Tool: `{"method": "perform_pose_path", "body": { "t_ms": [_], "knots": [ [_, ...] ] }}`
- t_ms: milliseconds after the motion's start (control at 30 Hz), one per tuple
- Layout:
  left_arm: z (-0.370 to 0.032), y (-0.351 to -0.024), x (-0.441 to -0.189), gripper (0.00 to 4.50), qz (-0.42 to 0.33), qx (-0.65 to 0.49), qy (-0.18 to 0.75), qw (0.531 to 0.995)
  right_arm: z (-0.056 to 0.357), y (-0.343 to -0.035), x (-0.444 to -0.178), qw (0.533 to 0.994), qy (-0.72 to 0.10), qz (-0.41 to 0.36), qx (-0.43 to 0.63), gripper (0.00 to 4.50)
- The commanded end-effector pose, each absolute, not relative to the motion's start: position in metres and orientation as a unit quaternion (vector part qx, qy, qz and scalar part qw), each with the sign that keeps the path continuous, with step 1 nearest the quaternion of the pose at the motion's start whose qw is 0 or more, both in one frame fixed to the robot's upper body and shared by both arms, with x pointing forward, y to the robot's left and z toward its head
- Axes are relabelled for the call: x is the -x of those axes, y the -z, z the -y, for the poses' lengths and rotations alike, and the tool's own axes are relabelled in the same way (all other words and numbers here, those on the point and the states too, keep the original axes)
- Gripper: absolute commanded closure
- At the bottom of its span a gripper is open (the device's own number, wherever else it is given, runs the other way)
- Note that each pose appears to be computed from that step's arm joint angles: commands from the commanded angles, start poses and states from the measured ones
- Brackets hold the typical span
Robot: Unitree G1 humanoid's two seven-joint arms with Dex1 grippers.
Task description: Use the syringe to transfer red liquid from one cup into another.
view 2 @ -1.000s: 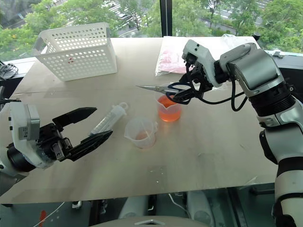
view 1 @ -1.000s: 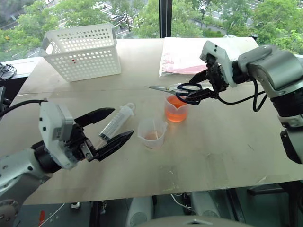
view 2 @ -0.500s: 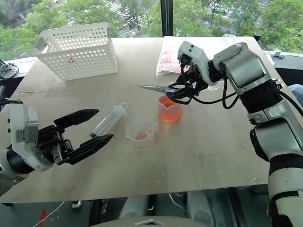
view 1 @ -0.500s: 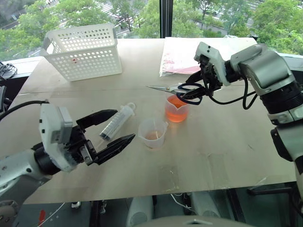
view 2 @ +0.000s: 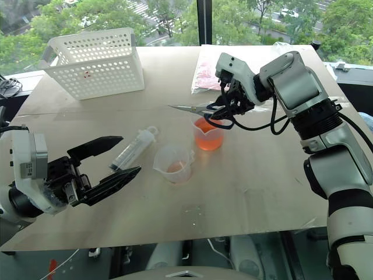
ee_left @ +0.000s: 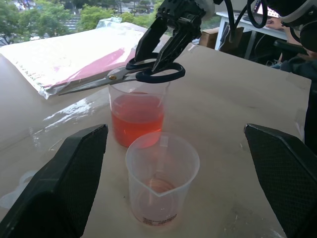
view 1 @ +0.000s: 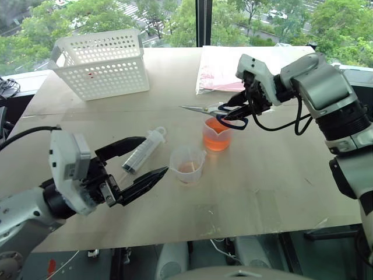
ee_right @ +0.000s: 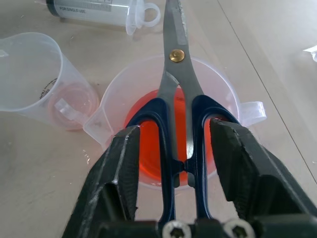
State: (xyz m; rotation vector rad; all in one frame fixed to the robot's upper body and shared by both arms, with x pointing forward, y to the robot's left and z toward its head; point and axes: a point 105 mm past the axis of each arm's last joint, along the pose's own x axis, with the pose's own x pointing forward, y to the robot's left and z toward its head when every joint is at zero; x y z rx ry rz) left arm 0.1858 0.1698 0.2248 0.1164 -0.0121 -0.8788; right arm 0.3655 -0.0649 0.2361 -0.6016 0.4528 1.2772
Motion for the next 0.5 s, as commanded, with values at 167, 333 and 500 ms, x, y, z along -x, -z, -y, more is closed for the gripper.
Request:
{"method": "perform_pose_path", "body": {
  "t_ms": [167,333,500],
  "knots": [
    [-0.1683,-0.2324,-0.1817,0.00,0.026,-0.067,0.424,0.903,0.0633,-0.2446,-0.3629,0.732,-0.587,-0.187,0.292,1.99],
    [-0.1675,-0.2316,-0.1826,0.00,0.025,-0.067,0.425,0.902,0.0634,-0.2393,-0.3631,0.729,-0.586,-0.189,0.299,1.99],
    [-0.1670,-0.2308,-0.1828,0.00,0.024,-0.065,0.426,0.902,0.0627,-0.2377,-0.3637,0.729,-0.585,-0.190,0.301,1.99]
  ]
}}
